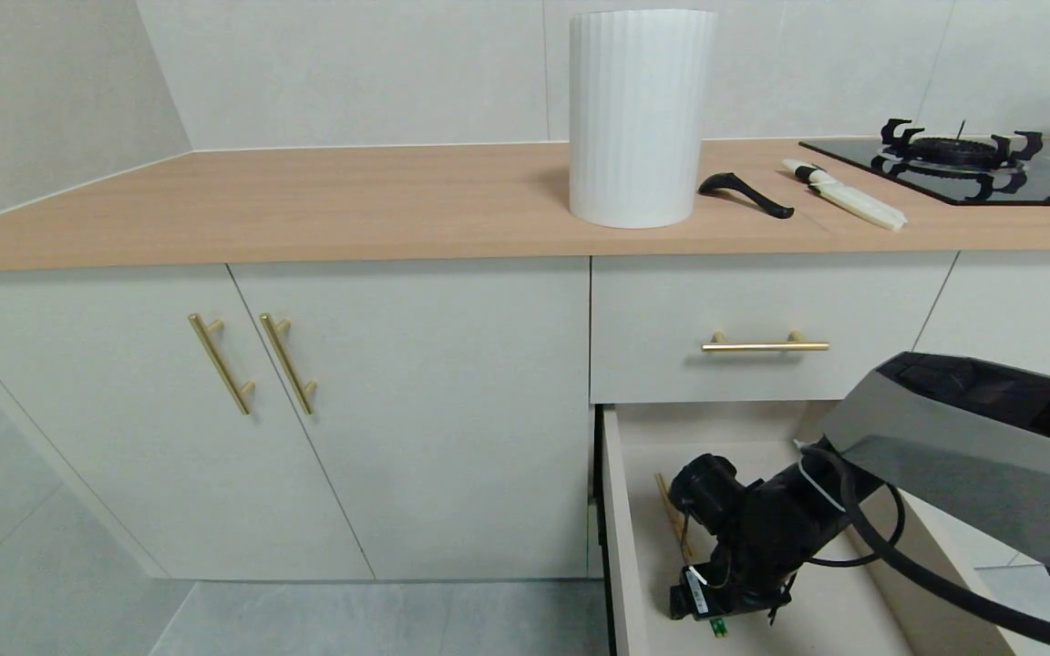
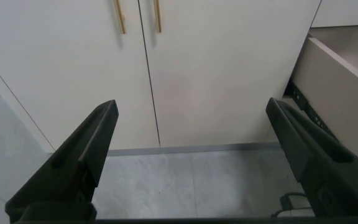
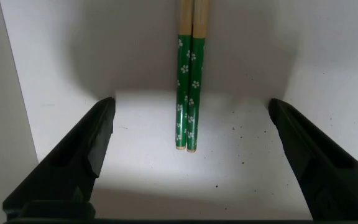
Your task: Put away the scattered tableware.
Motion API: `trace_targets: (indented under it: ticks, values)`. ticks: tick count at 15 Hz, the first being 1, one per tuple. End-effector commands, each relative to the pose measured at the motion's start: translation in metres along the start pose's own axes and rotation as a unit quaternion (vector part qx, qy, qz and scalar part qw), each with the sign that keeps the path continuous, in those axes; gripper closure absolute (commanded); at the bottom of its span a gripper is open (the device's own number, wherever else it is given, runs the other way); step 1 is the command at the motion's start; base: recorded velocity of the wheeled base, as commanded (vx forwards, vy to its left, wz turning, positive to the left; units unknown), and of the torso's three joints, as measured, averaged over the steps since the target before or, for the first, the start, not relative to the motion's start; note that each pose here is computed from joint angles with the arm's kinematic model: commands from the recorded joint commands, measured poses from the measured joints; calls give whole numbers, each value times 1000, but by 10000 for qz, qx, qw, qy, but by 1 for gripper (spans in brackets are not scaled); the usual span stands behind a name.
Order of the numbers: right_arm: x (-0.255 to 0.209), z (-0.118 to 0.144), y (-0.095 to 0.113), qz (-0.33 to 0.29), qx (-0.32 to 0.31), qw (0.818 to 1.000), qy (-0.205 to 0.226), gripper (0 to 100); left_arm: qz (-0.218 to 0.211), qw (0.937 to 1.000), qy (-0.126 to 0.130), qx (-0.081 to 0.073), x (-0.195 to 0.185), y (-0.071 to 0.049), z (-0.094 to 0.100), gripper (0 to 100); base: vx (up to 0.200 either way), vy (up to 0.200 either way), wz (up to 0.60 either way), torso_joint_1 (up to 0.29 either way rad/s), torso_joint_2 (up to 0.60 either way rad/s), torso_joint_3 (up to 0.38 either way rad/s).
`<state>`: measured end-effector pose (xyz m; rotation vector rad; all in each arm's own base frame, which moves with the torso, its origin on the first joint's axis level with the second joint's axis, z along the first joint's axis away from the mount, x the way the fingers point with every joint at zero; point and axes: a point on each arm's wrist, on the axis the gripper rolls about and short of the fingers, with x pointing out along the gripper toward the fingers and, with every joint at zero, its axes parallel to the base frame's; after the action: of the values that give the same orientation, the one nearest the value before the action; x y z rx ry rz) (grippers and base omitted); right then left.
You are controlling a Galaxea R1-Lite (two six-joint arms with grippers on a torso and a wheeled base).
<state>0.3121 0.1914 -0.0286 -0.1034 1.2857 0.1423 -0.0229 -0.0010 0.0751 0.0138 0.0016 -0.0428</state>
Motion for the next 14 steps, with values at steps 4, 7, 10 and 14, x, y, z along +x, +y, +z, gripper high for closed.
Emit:
trace_targets:
  ticks: [4, 7, 10, 14]
  values:
    - [-95, 11, -8, 355, 176, 9956, -854, 0, -1, 10000, 6, 0, 0, 0, 0, 0, 0, 0, 0, 0, 0, 0]
    - [-168, 0, -24, 629, 260, 9854, -1562, 0, -1, 10000, 6, 0, 0, 0, 0, 0, 0, 0, 0, 0, 0, 0]
    - [-224, -13, -36, 835, 195, 9691, -2312, 0, 7, 10000, 6, 0, 0, 0, 0, 0, 0, 0, 0, 0, 0, 0]
    - [-255, -20, -48, 871, 218, 9553, -2817, 0, -1, 10000, 6, 0, 0, 0, 0, 0, 0, 0, 0, 0, 0, 0]
